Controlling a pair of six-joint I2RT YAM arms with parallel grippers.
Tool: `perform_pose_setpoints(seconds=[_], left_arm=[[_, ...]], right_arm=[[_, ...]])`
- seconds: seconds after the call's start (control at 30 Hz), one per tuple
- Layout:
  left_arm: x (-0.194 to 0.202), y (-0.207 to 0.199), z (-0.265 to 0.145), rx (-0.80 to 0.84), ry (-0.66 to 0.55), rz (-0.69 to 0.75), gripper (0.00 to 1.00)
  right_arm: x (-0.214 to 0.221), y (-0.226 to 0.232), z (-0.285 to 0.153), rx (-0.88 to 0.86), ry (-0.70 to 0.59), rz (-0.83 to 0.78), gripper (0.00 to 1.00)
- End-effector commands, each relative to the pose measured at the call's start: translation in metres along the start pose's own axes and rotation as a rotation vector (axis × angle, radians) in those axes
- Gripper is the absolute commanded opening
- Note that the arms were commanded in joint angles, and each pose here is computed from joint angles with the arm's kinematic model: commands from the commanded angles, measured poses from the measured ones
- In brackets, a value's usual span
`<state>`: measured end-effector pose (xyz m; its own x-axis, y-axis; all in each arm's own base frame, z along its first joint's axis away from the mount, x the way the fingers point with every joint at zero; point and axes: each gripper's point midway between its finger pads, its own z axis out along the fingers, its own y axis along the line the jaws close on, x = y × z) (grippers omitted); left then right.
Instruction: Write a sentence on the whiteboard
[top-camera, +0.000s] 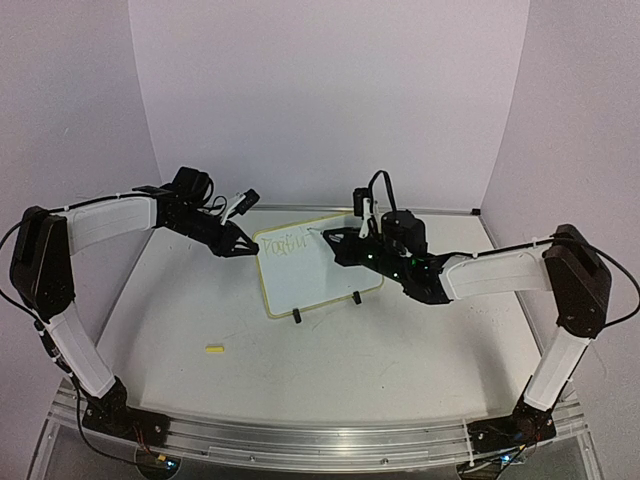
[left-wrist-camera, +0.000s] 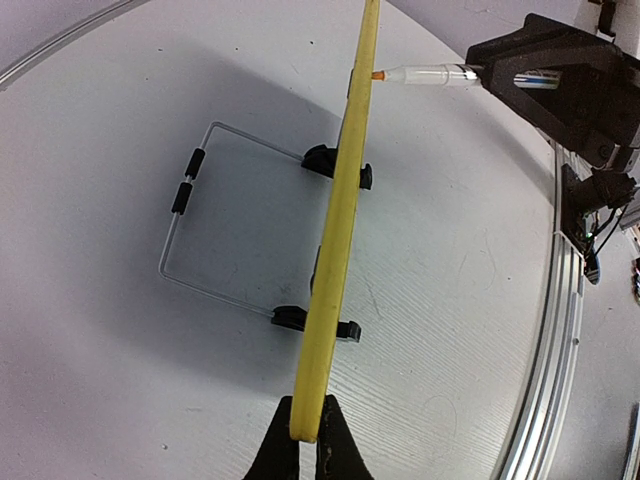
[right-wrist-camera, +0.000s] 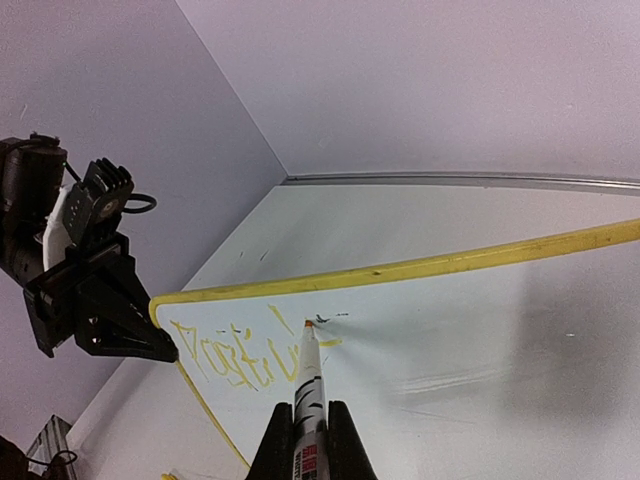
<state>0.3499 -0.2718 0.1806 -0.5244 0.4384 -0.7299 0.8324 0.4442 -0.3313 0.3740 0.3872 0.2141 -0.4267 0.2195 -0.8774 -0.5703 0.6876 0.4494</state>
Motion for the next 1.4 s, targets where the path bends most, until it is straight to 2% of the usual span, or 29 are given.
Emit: perform_pose_setpoints(seconds=[0.0,0.3,0.83,1.1,1.37], left_arm=[[0.011,-0.001,0.005,-0.020,0.063,0.003,0.00],[0.011,-0.001,0.005,-0.021,0.062,0.004,0.00],[0.011,-0.001,0.005,-0.019,0.062,0.003,0.00],[0.010,-0.001,0.005,-0.021,0.062,0.003,0.00],[0.010,-0.001,0.004,-0.022,0.061,0.004,0.00]], right_arm=[[-0.005,-0.004,0.003,0.025,-0.021,0.003,0.00],[0.017,-0.014,-0.001,0.037,0.030,0.034,0.00],[0.023,-0.018,-0.006,0.050,0.040,0.046,0.00],[0.019,-0.021,-0.007,0.071,0.027,0.044,0.00],[-0.005,-0.018,-0.012,0.097,-0.029,0.021,0.00]])
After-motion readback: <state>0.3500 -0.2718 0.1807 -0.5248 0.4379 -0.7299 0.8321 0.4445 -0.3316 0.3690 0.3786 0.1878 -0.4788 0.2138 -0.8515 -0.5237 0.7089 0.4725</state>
